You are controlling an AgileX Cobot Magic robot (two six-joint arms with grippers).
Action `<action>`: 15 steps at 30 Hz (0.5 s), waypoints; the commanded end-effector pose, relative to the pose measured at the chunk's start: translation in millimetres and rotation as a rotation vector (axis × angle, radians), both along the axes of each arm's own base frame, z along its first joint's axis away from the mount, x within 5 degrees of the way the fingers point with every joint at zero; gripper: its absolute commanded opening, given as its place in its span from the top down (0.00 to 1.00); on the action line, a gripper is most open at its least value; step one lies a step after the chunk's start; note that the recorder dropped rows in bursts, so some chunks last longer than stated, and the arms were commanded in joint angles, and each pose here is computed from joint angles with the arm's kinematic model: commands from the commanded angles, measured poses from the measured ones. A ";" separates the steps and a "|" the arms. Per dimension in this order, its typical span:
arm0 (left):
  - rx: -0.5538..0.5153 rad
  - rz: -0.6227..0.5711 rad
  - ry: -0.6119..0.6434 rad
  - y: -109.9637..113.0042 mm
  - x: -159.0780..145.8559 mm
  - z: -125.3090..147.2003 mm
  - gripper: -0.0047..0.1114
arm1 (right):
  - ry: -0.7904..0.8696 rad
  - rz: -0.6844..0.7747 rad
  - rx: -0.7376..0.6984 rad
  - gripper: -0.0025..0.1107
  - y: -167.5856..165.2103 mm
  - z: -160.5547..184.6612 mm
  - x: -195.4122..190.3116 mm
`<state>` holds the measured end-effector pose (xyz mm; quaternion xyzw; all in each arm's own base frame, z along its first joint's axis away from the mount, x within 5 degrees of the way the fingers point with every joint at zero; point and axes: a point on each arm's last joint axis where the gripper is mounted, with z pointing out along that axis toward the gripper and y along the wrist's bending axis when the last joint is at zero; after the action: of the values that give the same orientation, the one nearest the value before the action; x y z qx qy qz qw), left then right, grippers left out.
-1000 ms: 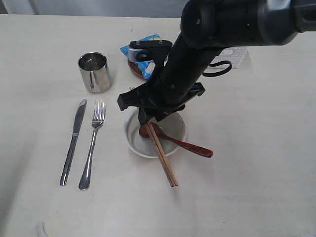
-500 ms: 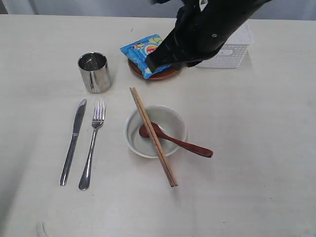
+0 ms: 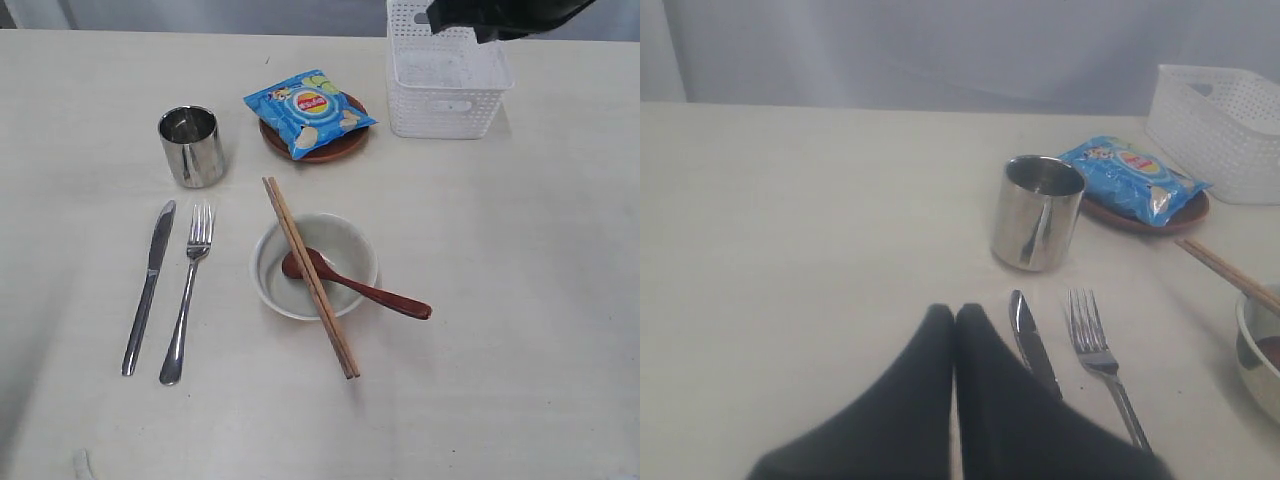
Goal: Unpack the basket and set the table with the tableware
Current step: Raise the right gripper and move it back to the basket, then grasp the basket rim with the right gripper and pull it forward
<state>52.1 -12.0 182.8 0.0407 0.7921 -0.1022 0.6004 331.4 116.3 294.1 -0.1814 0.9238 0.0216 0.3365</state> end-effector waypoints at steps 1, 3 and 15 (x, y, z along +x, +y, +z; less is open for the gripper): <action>0.003 -0.005 -0.003 -0.2 -0.1 -0.9 0.96 | -0.010 -0.004 0.021 0.98 6.1 -14.2 27.3; 0.003 -0.005 -0.003 -0.2 -0.1 -0.9 0.96 | 0.017 -0.006 0.011 0.98 12.5 -24.2 45.7; 0.003 -0.005 -0.003 -0.2 -0.1 -0.9 0.96 | 0.178 -0.140 -0.070 0.98 27.3 -82.0 143.6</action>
<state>52.1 -12.0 182.8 0.0407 0.7921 -0.1022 0.6004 462.8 153.3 221.4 -0.1463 0.9505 0.0023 0.2741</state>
